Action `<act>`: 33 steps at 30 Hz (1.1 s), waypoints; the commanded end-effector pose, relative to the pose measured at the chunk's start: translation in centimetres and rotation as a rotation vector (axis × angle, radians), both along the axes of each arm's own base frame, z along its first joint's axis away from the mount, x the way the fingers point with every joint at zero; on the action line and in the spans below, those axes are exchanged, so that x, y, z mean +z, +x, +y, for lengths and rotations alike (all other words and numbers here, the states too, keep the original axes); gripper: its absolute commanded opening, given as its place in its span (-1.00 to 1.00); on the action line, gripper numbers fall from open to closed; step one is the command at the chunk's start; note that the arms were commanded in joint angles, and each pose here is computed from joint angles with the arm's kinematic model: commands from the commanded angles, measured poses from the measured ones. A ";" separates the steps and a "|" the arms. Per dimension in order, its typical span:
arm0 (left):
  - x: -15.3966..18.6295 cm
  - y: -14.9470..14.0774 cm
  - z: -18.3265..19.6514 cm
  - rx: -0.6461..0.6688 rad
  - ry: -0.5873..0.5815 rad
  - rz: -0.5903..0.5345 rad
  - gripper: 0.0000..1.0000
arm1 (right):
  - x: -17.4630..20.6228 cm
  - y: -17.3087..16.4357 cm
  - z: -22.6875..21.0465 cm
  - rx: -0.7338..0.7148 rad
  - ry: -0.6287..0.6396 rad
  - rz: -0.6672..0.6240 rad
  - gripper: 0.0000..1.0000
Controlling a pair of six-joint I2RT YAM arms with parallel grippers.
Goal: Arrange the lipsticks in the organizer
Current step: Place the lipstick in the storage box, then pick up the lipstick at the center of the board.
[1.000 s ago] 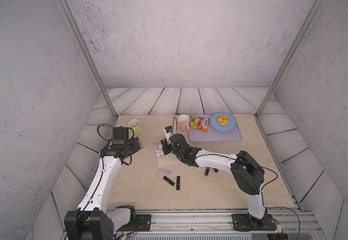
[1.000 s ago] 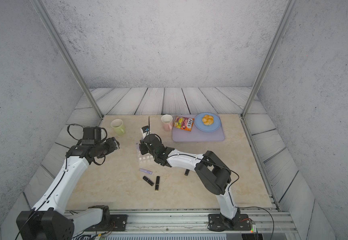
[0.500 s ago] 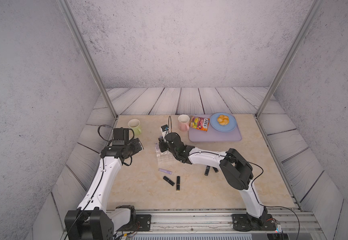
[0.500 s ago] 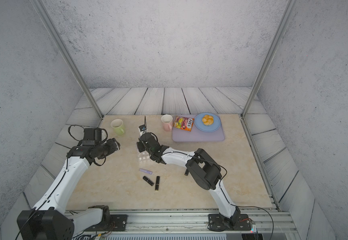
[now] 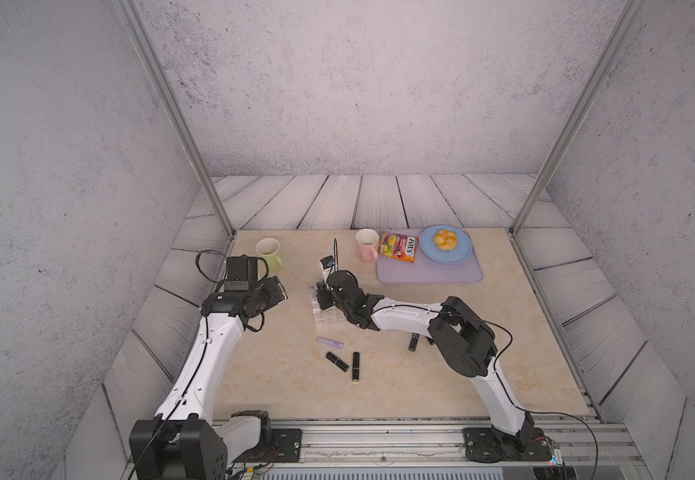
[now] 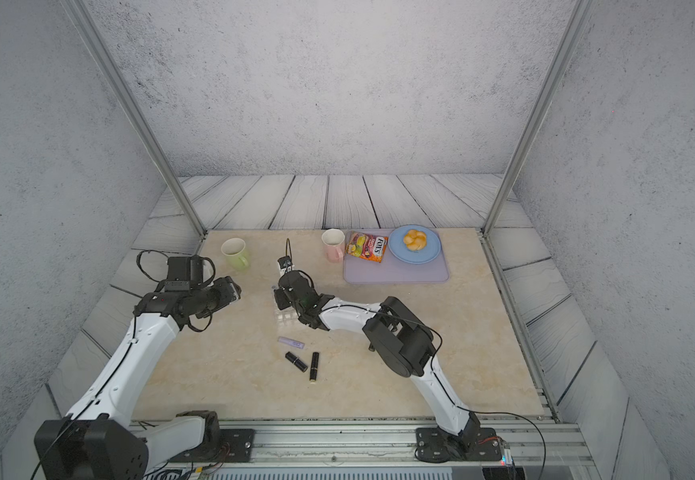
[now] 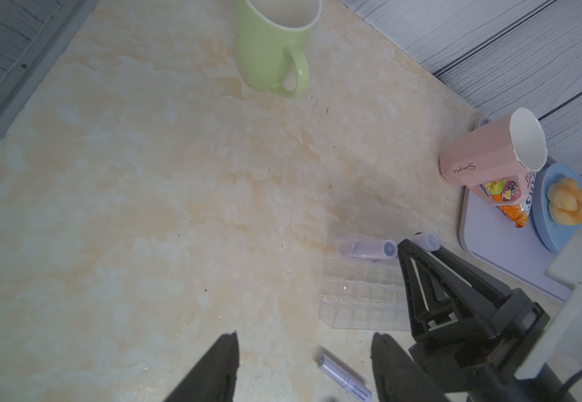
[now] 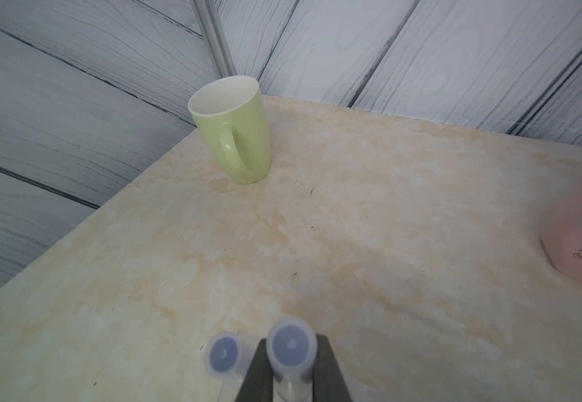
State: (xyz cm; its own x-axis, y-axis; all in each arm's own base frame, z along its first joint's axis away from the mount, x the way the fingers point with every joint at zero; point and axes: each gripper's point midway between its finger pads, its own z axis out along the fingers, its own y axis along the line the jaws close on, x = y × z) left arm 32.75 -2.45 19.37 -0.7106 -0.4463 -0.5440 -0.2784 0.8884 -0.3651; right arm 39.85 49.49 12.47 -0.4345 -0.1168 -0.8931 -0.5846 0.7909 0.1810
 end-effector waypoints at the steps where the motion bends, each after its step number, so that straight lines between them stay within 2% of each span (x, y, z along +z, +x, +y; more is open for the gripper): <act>1: -0.2 -0.2 0.2 0.006 -0.008 -0.002 0.32 | -0.5 0.0 0.3 -0.003 -0.005 0.015 -0.88; 4: 0.0 -0.1 0.2 0.007 -0.010 -0.006 0.32 | -0.2 -0.2 0.1 -0.007 -0.008 0.010 -0.49; 6: 0.1 -0.2 0.1 0.005 -0.011 -0.006 0.32 | 0.7 -0.2 0.0 -0.014 -0.005 0.002 -0.30; 10: 0.2 -0.3 0.1 0.005 -0.011 -0.009 0.32 | 3.2 -0.3 -0.6 -0.027 0.005 -0.011 -0.08; 16: 1.1 -1.0 0.5 0.012 0.011 -0.007 0.29 | 7.0 -1.5 -2.9 -0.054 0.022 0.005 0.01; 19: 1.7 -1.7 1.2 0.031 0.043 -0.010 0.29 | 7.8 -3.2 -5.0 -0.038 -0.032 0.048 0.04; 22: 1.8 -2.1 2.3 0.075 0.079 0.000 0.28 | 6.4 -6.8 -6.2 0.092 -0.127 0.154 0.06; 26: 1.7 -2.5 3.6 0.138 0.103 0.011 0.28 | 3.1 -12.6 -7.5 0.284 -0.211 0.364 0.03; 29: 1.2 -2.6 3.9 0.163 0.094 0.021 0.28 | 0.7 -15.5 -8.5 0.325 -0.293 0.471 0.00; 33: 0.6 -3.1 4.6 0.218 0.094 0.038 0.27 | -3.0 -17.3 -9.2 0.342 -0.481 0.530 -0.04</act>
